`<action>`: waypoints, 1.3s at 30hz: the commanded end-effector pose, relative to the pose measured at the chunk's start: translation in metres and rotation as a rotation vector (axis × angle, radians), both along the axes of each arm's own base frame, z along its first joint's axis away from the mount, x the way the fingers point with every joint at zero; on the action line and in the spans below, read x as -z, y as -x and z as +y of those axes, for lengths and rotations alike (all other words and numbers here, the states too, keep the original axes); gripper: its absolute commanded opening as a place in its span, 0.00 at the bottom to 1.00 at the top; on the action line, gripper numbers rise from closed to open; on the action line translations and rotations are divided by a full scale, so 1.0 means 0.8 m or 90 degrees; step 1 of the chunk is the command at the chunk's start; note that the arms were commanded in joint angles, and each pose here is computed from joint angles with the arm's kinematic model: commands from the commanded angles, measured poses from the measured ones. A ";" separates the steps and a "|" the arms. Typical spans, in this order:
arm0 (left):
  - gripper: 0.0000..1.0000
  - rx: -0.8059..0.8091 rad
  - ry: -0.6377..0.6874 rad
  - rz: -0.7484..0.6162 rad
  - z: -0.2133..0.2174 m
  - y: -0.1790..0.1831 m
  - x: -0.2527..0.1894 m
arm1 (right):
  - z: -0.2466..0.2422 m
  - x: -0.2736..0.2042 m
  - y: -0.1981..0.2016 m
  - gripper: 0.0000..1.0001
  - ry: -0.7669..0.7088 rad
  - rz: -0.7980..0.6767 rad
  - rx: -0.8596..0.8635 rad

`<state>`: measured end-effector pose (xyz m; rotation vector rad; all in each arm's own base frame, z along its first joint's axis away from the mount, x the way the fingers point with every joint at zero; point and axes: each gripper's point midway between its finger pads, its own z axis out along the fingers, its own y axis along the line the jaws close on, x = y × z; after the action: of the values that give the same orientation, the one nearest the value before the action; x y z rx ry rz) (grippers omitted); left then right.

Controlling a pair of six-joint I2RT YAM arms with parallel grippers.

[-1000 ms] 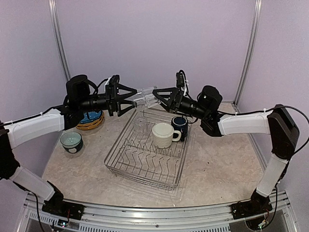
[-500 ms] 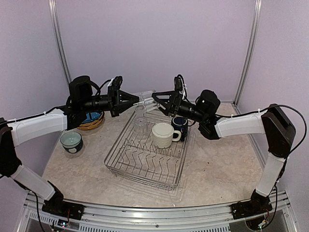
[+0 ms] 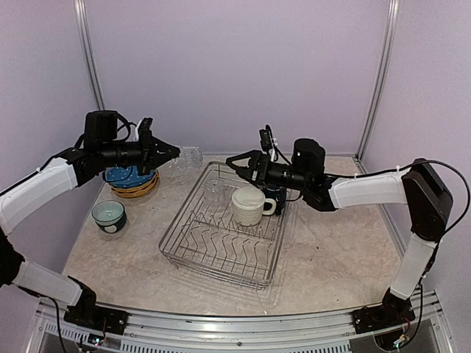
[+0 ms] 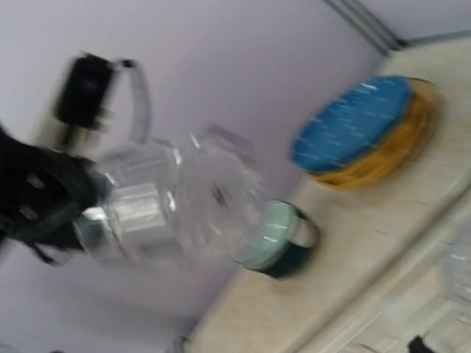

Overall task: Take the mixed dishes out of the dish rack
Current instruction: Grab the cup at the center of the board.

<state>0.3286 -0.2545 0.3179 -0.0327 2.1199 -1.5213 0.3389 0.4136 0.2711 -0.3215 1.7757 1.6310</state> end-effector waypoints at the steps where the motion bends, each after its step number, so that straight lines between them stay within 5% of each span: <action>1: 0.00 -0.111 -0.178 0.032 0.066 0.002 0.027 | -0.010 0.023 -0.019 0.99 0.136 -0.025 0.049; 9: 0.00 -0.207 -0.447 0.141 0.145 0.009 0.102 | -0.010 0.066 -0.056 0.99 0.349 -0.052 0.091; 16: 0.00 -0.174 -0.575 0.229 0.159 0.006 0.164 | 0.004 0.084 -0.083 0.98 0.500 -0.116 0.113; 27: 0.00 -0.163 -0.714 0.296 0.166 -0.037 0.241 | 0.049 0.129 -0.092 0.98 0.640 -0.175 0.084; 35: 0.01 -0.144 -0.733 0.335 0.160 -0.048 0.281 | 0.068 0.154 -0.104 1.00 0.681 -0.186 0.071; 39: 0.10 -0.139 -0.733 0.344 0.159 -0.047 0.290 | 0.071 0.167 -0.110 1.00 0.698 -0.187 0.069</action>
<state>0.3613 -0.1260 0.0841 -0.2865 2.9854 -0.0113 0.4250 0.4729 0.1550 -0.8338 2.1878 0.4374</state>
